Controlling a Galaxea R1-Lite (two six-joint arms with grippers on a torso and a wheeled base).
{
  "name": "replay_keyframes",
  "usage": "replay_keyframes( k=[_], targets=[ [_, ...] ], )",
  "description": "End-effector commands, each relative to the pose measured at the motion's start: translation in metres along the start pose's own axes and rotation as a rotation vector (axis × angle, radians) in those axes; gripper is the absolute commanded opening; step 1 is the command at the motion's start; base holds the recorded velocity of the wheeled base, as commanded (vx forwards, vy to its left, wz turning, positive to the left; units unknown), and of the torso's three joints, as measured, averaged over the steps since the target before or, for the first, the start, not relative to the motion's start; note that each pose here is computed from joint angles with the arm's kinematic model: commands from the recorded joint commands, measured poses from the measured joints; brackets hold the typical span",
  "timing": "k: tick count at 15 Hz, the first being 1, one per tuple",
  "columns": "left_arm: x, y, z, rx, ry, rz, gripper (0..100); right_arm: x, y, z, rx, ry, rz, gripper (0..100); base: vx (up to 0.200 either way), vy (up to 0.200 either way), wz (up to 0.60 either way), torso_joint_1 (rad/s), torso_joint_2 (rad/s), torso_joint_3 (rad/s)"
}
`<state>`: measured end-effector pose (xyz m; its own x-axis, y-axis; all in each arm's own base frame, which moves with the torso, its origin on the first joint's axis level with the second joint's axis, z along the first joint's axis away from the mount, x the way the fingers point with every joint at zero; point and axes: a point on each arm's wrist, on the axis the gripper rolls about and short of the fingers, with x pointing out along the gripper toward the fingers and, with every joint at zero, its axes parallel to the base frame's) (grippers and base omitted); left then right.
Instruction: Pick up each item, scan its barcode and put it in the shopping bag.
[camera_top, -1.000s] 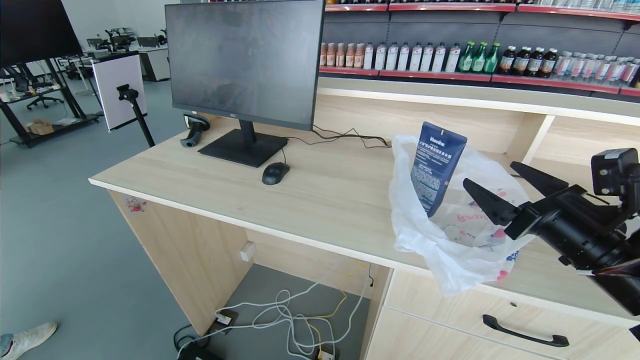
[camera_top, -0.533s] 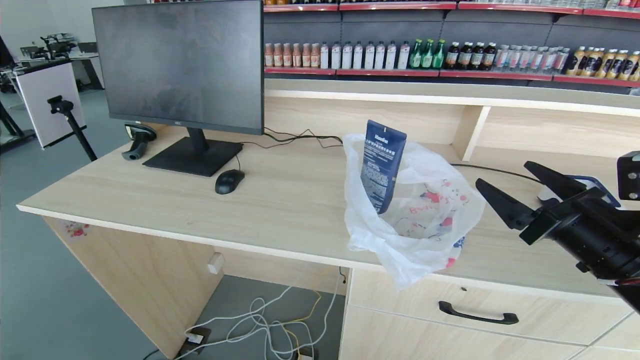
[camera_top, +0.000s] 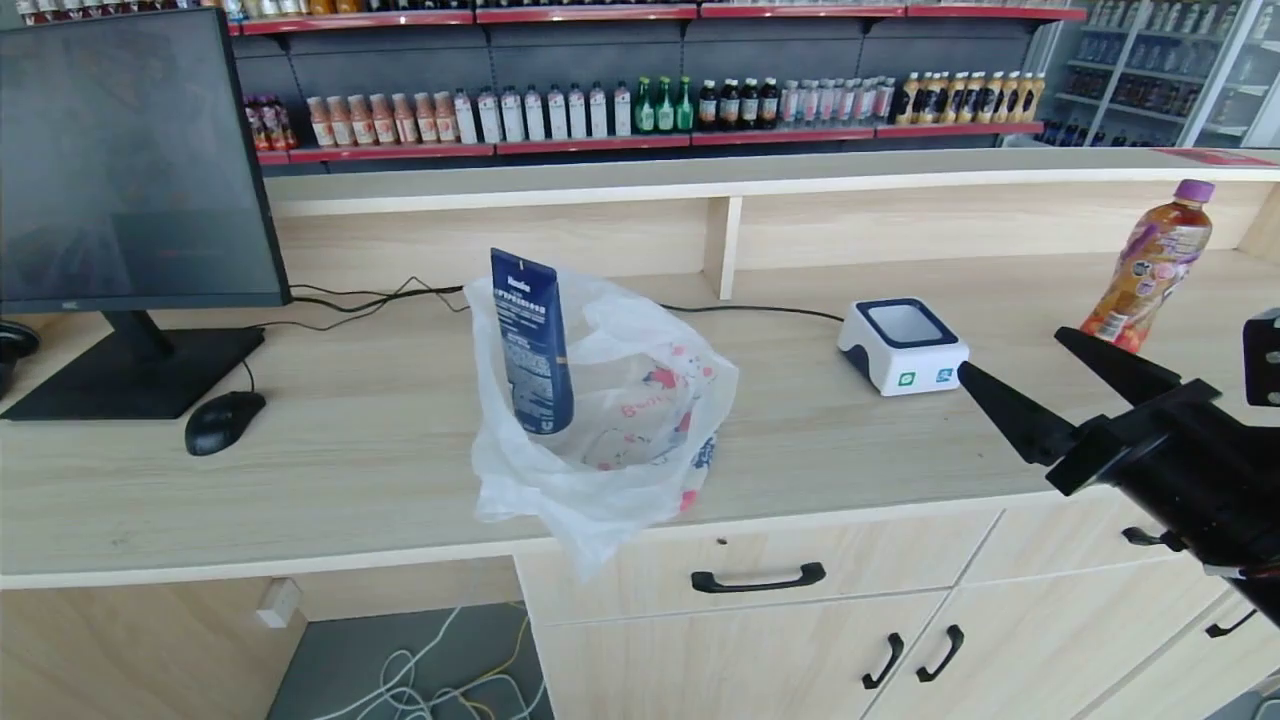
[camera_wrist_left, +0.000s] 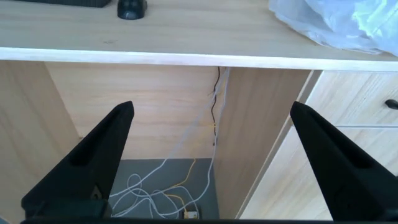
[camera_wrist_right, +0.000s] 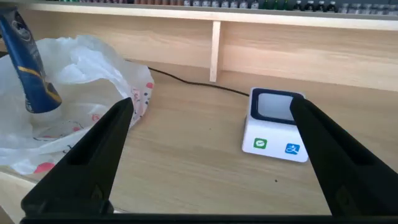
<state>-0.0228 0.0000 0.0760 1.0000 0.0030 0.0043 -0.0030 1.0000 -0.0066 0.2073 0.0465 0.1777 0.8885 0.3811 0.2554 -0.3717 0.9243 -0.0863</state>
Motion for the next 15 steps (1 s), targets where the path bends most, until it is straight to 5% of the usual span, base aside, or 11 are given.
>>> replay_keyframes(
  k=[1, 15],
  targets=[
    [0.0001, 0.0000, 0.0000, 0.000, 0.001, 0.000, 100, -0.0003, -0.0013, -0.0002, -0.002, 0.000, -0.005, 100, 0.000, -0.200, 0.00, -0.007, 0.00, 0.002],
    [0.0000, 0.0000, 0.0000, -0.004, 0.000, 0.002, 100, 0.0011, -0.0058, -0.0037, -0.006, 0.014, -0.024, 100, 0.000, -0.200, 0.00, 0.004, 0.00, 0.002]
  ],
)
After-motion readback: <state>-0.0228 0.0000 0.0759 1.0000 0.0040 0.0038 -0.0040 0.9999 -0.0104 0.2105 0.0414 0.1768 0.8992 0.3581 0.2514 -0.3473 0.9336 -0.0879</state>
